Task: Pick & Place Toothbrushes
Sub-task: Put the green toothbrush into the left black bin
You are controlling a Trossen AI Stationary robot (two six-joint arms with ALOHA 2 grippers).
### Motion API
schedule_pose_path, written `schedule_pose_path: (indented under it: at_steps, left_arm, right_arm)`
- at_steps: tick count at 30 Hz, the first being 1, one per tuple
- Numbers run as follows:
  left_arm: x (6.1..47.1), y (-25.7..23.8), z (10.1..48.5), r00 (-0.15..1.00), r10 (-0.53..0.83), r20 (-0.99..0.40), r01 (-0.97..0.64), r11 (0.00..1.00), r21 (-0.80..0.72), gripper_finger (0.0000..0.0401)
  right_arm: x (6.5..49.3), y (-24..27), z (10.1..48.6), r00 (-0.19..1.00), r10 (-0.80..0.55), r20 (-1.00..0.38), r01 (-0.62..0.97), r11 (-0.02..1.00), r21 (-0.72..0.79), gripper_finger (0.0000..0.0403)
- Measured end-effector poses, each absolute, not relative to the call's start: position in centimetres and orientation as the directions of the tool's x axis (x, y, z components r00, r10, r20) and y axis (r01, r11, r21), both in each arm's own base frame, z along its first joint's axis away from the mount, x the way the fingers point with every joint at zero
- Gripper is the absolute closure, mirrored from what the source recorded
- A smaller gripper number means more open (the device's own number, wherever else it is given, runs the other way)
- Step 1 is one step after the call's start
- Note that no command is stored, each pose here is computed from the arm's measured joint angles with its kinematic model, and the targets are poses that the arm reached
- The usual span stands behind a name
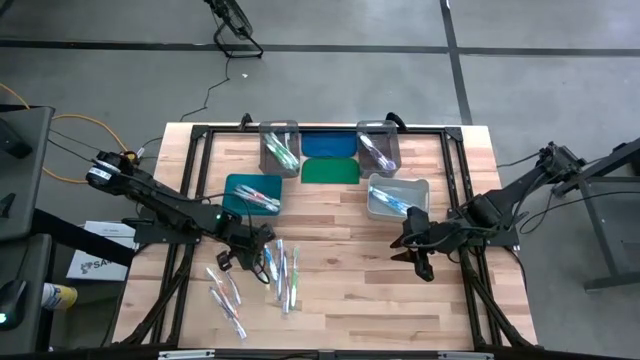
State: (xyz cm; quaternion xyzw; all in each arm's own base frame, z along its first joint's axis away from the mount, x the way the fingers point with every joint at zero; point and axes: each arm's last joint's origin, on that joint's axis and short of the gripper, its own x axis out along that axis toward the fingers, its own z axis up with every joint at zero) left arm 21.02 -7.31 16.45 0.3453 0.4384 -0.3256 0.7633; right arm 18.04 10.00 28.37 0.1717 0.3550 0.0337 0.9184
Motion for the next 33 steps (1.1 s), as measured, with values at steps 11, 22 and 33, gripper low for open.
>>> schedule_pose_path:
  at_steps: [11, 22, 33]
  left_arm:
    - [24.3, -8.3, 22.7, 0.579, -0.205, -0.789, 0.732, 0.558, 0.392, 0.0401]
    - [27.4, -8.0, 28.3, 0.883, 0.002, -0.469, 0.413, 0.469, 0.781, 0.0401]
    - [28.6, -5.3, 29.5, 0.934, 0.085, -0.346, 0.252, 0.526, 0.812, 0.0401]
  right_arm:
    - [19.0, 10.3, 26.8, 0.803, 0.116, -0.584, 0.029, 0.972, 0.233, 0.0255]
    - [24.2, 12.1, 22.2, 0.932, -0.023, -0.361, -0.095, 0.948, -0.305, 0.0257]
    - [27.9, 11.2, 20.2, 0.949, -0.249, -0.192, 0.101, 0.82, -0.564, 0.0199]
